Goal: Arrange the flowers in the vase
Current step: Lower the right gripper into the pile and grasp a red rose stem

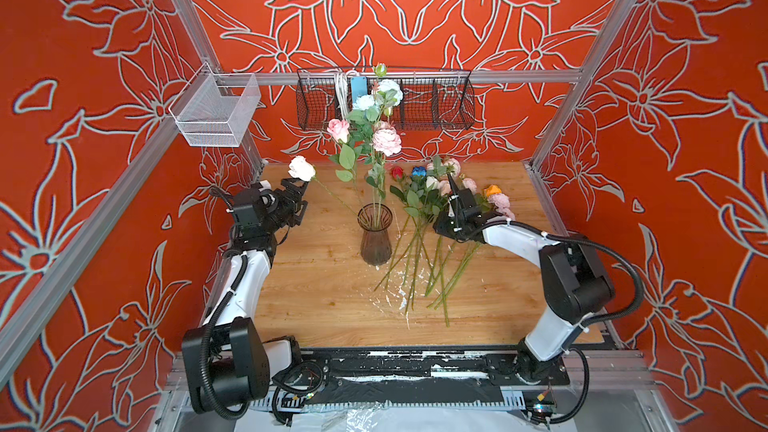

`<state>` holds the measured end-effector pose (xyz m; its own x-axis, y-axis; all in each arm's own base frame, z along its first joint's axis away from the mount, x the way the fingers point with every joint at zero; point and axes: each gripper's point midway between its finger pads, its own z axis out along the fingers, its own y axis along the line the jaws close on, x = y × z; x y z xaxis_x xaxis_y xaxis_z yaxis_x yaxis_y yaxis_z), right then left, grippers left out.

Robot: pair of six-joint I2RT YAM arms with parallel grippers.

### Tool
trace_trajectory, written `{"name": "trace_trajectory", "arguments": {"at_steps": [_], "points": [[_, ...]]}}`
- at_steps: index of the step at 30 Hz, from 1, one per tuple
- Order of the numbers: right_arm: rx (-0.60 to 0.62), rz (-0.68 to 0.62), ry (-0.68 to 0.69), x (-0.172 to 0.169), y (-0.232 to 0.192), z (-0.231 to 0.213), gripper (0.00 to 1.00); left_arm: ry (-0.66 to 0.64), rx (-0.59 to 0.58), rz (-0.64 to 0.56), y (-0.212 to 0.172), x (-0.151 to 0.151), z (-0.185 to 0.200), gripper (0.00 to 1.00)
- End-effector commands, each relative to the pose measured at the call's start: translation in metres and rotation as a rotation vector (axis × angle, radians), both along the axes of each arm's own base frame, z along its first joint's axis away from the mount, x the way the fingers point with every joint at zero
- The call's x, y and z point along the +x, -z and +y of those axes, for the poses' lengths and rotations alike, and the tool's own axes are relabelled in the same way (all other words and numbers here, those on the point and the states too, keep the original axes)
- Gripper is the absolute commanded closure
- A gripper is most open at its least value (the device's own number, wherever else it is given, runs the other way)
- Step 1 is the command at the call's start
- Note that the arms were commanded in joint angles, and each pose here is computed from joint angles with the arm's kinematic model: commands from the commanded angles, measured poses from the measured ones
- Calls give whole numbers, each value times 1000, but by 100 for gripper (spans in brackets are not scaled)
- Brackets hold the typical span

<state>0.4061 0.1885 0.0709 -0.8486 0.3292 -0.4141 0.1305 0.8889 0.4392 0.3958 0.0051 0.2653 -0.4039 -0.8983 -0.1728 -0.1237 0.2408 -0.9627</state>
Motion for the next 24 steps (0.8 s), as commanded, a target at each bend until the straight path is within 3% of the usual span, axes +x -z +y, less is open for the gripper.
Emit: {"name": "trace_trajectory", "arguments": {"at_steps": [1, 17, 20, 24], "points": [[86, 9, 11, 15, 1, 18, 65, 2, 6, -41, -10, -3, 0, 4], [124, 62, 2, 27, 38, 31, 66, 2, 1, -44, -10, -3, 1, 4], [132, 65, 0, 28, 39, 33, 71, 1, -1, -45, -11, -3, 1, 4], [106, 60, 12, 27, 38, 28, 89, 0, 1, -46, -11, -3, 1, 4]]}}
